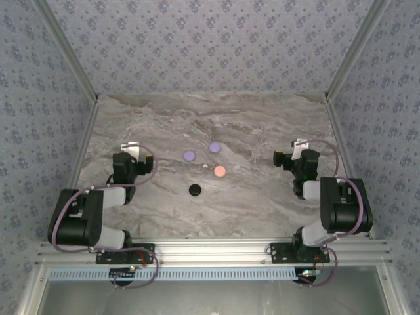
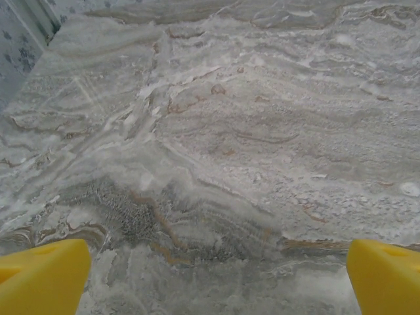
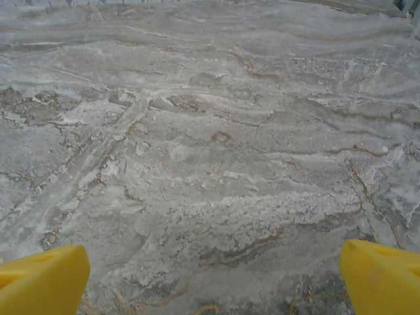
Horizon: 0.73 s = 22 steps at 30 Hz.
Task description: Insert wireless bluetooth earbuds into charging case
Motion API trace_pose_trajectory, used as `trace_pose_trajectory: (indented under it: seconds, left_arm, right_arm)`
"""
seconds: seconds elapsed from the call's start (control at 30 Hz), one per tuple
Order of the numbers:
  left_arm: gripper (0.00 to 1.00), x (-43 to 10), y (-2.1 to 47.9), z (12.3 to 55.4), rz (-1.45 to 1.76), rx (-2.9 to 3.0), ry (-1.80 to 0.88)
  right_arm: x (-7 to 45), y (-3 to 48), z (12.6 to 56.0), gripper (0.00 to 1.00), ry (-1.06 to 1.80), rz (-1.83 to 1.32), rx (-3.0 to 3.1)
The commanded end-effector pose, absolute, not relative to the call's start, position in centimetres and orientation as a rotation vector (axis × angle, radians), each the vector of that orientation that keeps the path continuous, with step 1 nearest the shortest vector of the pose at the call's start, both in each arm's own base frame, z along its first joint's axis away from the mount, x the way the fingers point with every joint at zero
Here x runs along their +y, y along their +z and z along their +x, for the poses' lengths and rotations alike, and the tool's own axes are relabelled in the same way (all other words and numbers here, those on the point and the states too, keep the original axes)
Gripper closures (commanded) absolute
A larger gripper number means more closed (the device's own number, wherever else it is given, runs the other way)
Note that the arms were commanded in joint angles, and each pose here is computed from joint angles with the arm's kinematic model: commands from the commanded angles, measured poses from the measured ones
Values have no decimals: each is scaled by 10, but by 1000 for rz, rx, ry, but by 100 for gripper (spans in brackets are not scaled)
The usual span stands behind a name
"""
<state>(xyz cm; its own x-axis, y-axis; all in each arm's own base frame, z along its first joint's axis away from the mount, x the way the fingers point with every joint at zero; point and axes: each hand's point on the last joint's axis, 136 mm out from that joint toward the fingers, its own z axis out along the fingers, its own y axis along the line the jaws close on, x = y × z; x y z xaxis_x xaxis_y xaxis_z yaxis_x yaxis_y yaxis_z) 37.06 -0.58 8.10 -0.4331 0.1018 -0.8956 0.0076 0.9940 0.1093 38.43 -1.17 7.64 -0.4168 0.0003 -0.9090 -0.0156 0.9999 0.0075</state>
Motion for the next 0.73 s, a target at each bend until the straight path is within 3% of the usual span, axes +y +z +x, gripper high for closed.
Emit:
trace_pose_trajectory:
  seconds: [0.0,0.7]
  left_arm:
    - [1,-6,98,389,47,1916,-27]
    - [1,12,89,398,-51,1964,-9]
  right_arm:
    - [-12,82,390,0,12,-6,1982]
    - [-11,83,391,0,-9,-9,1983]
